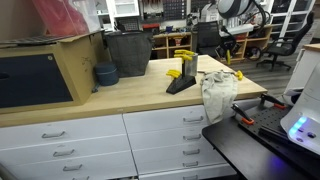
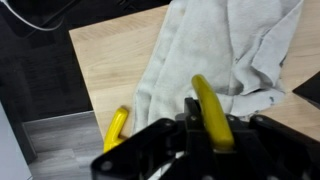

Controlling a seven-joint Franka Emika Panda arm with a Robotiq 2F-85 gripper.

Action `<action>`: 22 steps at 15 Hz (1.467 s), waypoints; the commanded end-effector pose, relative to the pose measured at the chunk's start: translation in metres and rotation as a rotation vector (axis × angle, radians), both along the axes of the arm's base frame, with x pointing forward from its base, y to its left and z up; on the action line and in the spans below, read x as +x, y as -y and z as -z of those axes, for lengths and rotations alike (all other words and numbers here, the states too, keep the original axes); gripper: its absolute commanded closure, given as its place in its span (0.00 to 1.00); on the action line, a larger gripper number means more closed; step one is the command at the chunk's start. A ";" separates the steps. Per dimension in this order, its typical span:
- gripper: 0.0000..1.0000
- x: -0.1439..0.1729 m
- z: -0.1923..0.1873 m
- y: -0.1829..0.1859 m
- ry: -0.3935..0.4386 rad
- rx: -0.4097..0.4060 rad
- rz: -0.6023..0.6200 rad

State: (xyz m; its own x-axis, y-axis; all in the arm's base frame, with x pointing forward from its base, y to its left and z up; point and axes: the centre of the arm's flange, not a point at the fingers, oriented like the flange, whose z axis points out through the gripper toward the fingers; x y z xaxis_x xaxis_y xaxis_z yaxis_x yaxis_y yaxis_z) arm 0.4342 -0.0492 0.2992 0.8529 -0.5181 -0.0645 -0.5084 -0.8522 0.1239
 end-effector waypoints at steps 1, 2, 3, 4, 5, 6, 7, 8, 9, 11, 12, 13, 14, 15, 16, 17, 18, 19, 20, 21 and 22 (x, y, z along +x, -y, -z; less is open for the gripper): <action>0.99 -0.006 -0.041 -0.012 0.006 0.093 0.019; 0.99 -0.006 -0.049 -0.016 0.005 0.124 0.031; 0.99 -0.006 -0.057 -0.019 0.004 0.155 0.044; 0.99 -0.006 -0.064 -0.022 0.006 0.182 0.062; 0.99 -0.005 -0.072 -0.024 0.008 0.207 0.073; 0.99 -0.002 -0.079 -0.026 0.014 0.235 0.091; 0.99 0.001 -0.085 -0.027 0.019 0.261 0.108; 0.99 0.006 -0.089 -0.029 0.023 0.282 0.128; 0.99 0.013 -0.093 -0.031 0.018 0.305 0.144; 0.99 0.025 -0.099 -0.032 0.007 0.352 0.176; 0.99 0.030 -0.102 -0.033 0.005 0.373 0.192; 0.99 0.035 -0.104 -0.033 -0.001 0.391 0.203; 0.99 0.039 -0.106 -0.034 -0.003 0.405 0.212; 0.99 0.046 -0.106 -0.033 -0.004 0.420 0.221; 0.99 0.052 -0.107 -0.033 -0.005 0.431 0.233; 0.99 0.062 -0.107 -0.031 -0.015 0.457 0.235; 0.99 0.070 -0.107 -0.029 -0.019 0.474 0.242; 0.99 0.077 -0.108 -0.028 -0.024 0.492 0.249; 0.99 0.083 -0.108 -0.027 -0.029 0.508 0.256; 0.99 0.090 -0.108 -0.026 -0.039 0.526 0.259; 0.99 0.095 -0.108 -0.025 -0.048 0.542 0.264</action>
